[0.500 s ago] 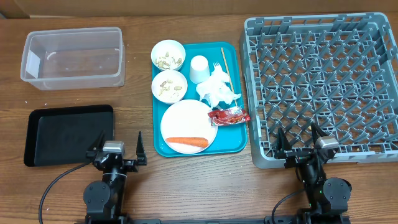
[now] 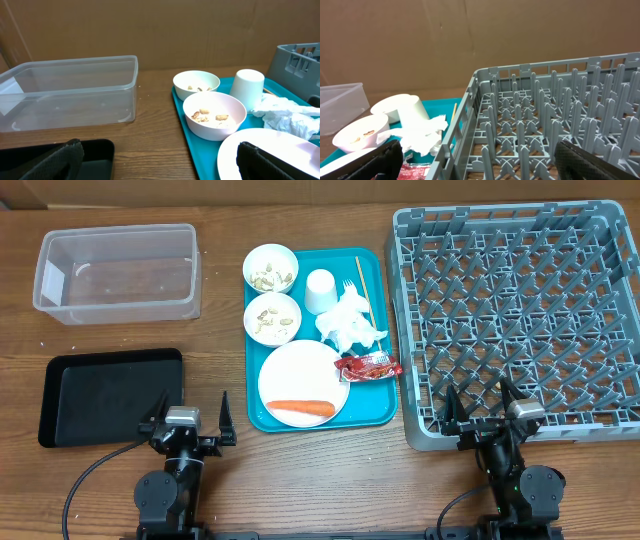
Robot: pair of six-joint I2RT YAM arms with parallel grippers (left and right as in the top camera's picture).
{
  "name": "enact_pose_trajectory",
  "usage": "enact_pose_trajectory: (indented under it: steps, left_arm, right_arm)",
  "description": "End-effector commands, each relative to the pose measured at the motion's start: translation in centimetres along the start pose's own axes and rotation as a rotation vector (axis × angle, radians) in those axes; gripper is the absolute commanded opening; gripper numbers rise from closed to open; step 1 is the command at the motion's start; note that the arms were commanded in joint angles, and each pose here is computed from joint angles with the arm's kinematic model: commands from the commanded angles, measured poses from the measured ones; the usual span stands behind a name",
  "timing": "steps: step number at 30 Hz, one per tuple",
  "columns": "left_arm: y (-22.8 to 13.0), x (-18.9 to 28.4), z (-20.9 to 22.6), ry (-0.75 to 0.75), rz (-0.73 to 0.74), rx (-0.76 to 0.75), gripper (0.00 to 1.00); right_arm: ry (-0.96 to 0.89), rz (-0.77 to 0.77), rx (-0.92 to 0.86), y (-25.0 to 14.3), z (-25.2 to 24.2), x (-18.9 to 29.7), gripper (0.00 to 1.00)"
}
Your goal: Sort waste into correct bins and load items into the dishwasher rack
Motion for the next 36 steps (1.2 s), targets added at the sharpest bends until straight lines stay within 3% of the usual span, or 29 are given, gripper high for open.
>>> enact_pose_trajectory:
  steps: [1, 27, 29, 31, 32, 36]
  left_arm:
    - [0.0, 0.0, -0.1, -0.002, -0.006, 0.016, 1.0]
    - [0.4, 0.0, 0.1, 0.018, -0.023, 0.005, 1.0]
    - [0.9, 0.1, -1.6, -0.117, -0.042, 0.142, 1.0]
    - [1.6, 1.2, -5.4, -0.425, -0.02, 0.356, 1.0]
    - [2.4, 1.8, -6.4, -0.52, -0.039, 0.356, 1.0]
    - [4.5, 3.1, -7.6, -0.654, -0.117, 0.306, 1.0]
  right_arm:
    - [-0.005, -0.003, -0.004, -0.2, -0.1, 0.0, 1.0]
    - [-0.005, -0.003, -0.004, -0.2, -0.1, 0.0, 1.0]
    - [-0.005, -0.003, -0.004, -0.2, -0.1, 0.0, 1.0]
    - [-0.005, -0.003, -0.004, -0.2, -0.1, 0.0, 1.0]
    - [-0.005, -0.003, -0.004, -0.2, -0.1, 0.0, 1.0]
    - [-0.005, -0.003, -0.004, -0.2, -0.1, 0.0, 1.0]
Point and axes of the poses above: each gripper's point midway between its finger pads, its own x axis back along the fingers, its own z axis along the line the jaws close on, y = z × x, the point moved 4 cm from there along x, back along the fingers, and after that the axes turned 3 degrees about -x, right-handed, at the moved point
